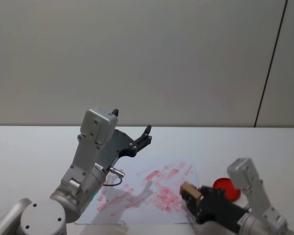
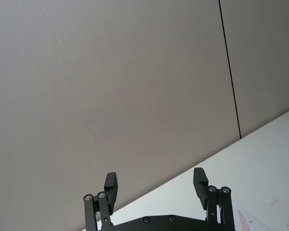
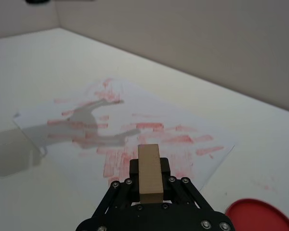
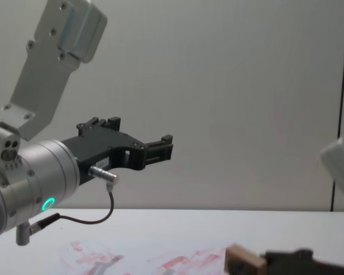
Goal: Use the one hand to pick up the stamp and affix it onto the A4 paper.
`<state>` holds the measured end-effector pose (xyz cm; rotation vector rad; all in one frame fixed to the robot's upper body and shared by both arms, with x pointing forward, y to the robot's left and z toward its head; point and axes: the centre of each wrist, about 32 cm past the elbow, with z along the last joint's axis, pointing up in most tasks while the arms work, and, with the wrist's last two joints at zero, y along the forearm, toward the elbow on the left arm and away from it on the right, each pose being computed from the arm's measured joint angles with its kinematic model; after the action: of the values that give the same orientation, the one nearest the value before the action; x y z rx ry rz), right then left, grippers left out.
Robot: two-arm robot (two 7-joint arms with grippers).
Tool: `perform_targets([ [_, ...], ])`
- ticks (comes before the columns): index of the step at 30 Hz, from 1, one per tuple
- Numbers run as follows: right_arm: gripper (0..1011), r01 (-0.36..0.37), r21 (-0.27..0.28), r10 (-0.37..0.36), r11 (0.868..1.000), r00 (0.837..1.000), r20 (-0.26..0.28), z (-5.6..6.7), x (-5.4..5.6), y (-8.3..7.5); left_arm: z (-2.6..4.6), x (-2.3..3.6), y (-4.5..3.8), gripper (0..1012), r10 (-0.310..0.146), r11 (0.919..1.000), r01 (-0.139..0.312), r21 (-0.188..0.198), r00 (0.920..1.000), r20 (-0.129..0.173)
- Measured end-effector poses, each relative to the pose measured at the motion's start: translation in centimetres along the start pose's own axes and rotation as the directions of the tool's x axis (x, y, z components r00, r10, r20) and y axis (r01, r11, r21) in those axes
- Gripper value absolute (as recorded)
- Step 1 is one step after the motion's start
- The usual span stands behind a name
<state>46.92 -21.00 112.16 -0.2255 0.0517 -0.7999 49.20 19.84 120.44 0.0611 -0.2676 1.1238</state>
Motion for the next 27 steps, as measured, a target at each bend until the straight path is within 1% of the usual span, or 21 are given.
perform_targets([
  [5, 219, 0.037, 0.081, -0.035, 0.996, 0.999, -0.018, 1.5, 0.3, -0.2, 0.00, 0.00, 0.00, 1003, 0.000, 1.0000, 0.000, 0.000, 1.0000, 0.000],
  [6, 219, 0.037, 0.081, -0.035, 0.996, 0.999, -0.018, 1.5, 0.3, -0.2, 0.00, 0.00, 0.00, 1003, 0.000, 1.0000, 0.000, 0.000, 1.0000, 0.000],
  [10, 218, 0.067, 0.115, -0.065, 0.991, 0.998, -0.020, 2.3, 0.6, -0.5, 0.00, 0.00, 0.00, 1002, 0.000, 1.0000, 0.000, 0.000, 1.0000, 0.000],
  [15, 218, 0.095, 0.125, -0.094, 0.988, 0.995, -0.012, 2.7, 1.1, -0.9, 0.00, 0.00, 0.00, 1003, 0.000, 1.0000, 0.000, 0.000, 1.0000, 0.000],
  [18, 218, 0.112, 0.120, -0.112, 0.986, 0.994, -0.005, 2.8, 1.4, -1.3, 0.00, 0.00, 0.00, 1002, 0.000, 1.0000, 0.000, 0.000, 1.0000, 0.000],
  [23, 219, 0.135, 0.102, -0.136, 0.986, 0.991, 0.006, 2.7, 1.9, -1.8, 0.00, 0.00, 0.00, 1002, 0.000, 1.0000, 0.000, 0.000, 1.0000, 0.000],
  [27, 219, 0.155, 0.078, -0.157, 0.985, 0.988, 0.017, 2.3, 2.5, -2.2, 0.00, 0.00, 0.00, 1002, 0.000, 1.0000, 0.000, 0.000, 1.0000, 0.000],
])
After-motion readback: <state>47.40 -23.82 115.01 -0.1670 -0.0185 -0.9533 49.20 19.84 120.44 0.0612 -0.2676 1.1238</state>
